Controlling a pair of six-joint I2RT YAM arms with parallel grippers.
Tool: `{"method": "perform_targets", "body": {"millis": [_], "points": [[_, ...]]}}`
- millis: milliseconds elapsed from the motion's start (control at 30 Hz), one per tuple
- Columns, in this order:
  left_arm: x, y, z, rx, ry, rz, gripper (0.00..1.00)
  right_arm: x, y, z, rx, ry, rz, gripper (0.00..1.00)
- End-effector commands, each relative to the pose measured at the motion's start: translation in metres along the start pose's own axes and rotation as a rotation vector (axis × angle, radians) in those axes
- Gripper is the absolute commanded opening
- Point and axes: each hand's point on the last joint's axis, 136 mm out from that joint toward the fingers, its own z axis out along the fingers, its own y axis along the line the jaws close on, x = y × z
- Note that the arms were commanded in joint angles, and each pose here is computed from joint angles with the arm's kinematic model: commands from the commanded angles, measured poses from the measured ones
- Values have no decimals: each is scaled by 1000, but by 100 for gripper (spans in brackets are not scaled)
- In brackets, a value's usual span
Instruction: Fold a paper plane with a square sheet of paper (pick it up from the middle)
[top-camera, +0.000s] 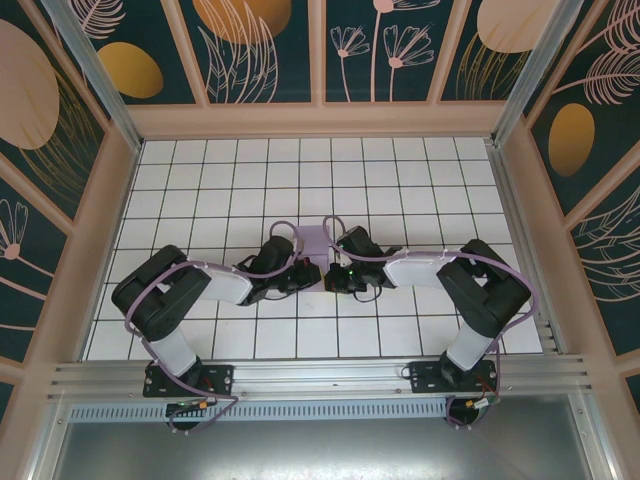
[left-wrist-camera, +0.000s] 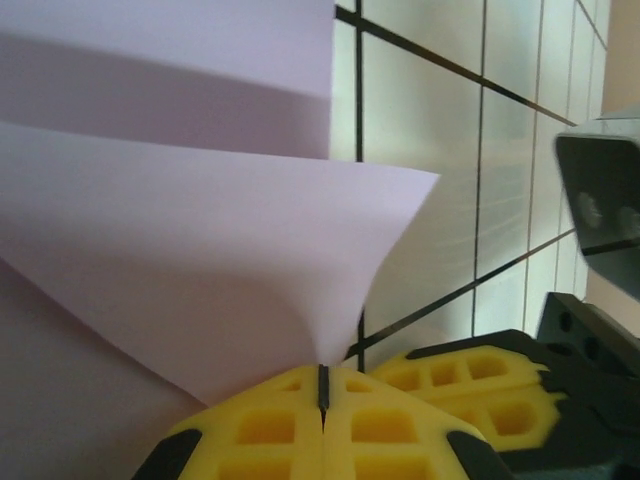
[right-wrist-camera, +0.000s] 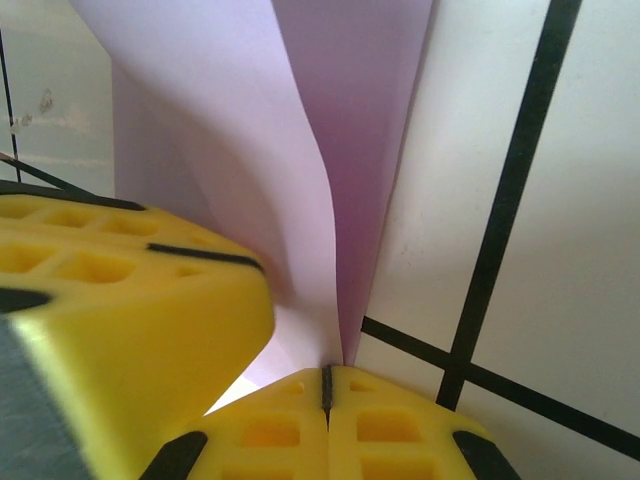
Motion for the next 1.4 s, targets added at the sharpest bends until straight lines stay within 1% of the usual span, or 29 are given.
{"method": "perform_targets", "body": {"millis": [0,233,467,733,900,1033,1233,1367], "points": [[6,17,7,-75,21,-9,2,24,-34,12,139,73,39,0],[-2,30,7,-165,-3,11,2,40,-58,13,240,124,45,0],[-26,32,0,-184,-39,21,3,53,-76,12,305,161,47,0],[-53,44,-3,-226,-64,31,3,56,-80,14,317,171,50,0],[-71,49,-2,-255,-86,60,2,56,-79,14,315,173,48,0],[-82,49,-8,-255,-117,74,2,57,-81,14,317,173,51,0],[-88,61,-16,-270,-134,76,2,59,-83,13,320,169,57,0],[-102,70,-25,-287,-167,76,2,59,-83,13,317,165,59,0]]}}
